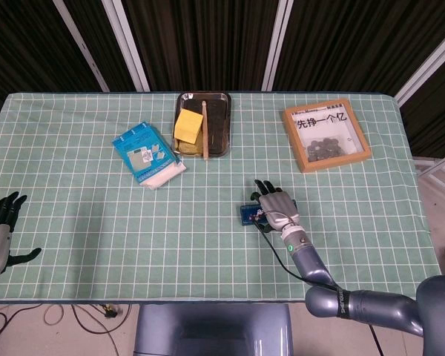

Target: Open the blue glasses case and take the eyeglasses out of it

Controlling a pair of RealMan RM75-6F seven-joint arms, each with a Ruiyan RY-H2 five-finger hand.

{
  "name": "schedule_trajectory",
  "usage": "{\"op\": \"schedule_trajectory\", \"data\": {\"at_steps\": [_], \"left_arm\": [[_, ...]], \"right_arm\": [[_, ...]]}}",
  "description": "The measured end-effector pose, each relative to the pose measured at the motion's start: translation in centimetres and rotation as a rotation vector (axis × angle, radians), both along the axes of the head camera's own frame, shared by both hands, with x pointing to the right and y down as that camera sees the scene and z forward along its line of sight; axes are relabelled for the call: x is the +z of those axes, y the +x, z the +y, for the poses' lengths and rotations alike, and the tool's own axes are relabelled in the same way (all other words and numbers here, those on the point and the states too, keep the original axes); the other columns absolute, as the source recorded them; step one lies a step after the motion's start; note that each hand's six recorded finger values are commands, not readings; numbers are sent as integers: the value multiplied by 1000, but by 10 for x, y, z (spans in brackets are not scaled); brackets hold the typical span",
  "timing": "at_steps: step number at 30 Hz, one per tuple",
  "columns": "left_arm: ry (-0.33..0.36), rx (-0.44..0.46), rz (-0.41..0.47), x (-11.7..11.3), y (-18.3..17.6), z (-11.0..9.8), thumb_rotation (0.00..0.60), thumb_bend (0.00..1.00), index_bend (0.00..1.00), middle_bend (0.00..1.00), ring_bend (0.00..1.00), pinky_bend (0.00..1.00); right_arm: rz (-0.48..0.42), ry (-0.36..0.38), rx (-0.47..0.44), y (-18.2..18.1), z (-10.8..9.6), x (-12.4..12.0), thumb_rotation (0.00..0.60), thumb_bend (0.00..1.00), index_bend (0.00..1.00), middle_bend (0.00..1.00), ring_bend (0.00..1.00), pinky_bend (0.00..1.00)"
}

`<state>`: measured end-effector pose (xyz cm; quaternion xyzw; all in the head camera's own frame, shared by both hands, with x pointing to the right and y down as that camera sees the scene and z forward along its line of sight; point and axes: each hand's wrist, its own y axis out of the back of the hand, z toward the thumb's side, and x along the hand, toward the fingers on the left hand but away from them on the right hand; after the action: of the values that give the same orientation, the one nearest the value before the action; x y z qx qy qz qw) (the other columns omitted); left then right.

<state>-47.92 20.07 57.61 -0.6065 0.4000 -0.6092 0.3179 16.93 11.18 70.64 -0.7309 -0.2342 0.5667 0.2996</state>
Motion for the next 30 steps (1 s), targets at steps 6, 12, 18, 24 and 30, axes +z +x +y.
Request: {"op": "schedule_trajectory", "data": {"at_steps": [6,12,18,24,30], "left_arm": [[-1,-2,4,0,0,0,600,45,0,0,0,0],[-1,-3,7,0,0,-1,600,45,0,0,0,0],[0,-4,9,0,0,-1,600,45,0,0,0,0],[-1,-5,10,0,-1,-1,600,45,0,0,0,0],[-1,-5,10,0,0,-1,600,45,0,0,0,0]], "right_arm": [[26,-11,14,-4,3,1,600,305,288,25,0,228],[47,-21,10,-9,4,1,600,349,287,25,0,228],[51,-19,15,-13,4,0,600,409,287,25,0,227],[57,-24,20,-13,5,0,600,409,279,19,0,228],[62,-36,27,-12,8,1,600,409,269,17,0,228]]}}
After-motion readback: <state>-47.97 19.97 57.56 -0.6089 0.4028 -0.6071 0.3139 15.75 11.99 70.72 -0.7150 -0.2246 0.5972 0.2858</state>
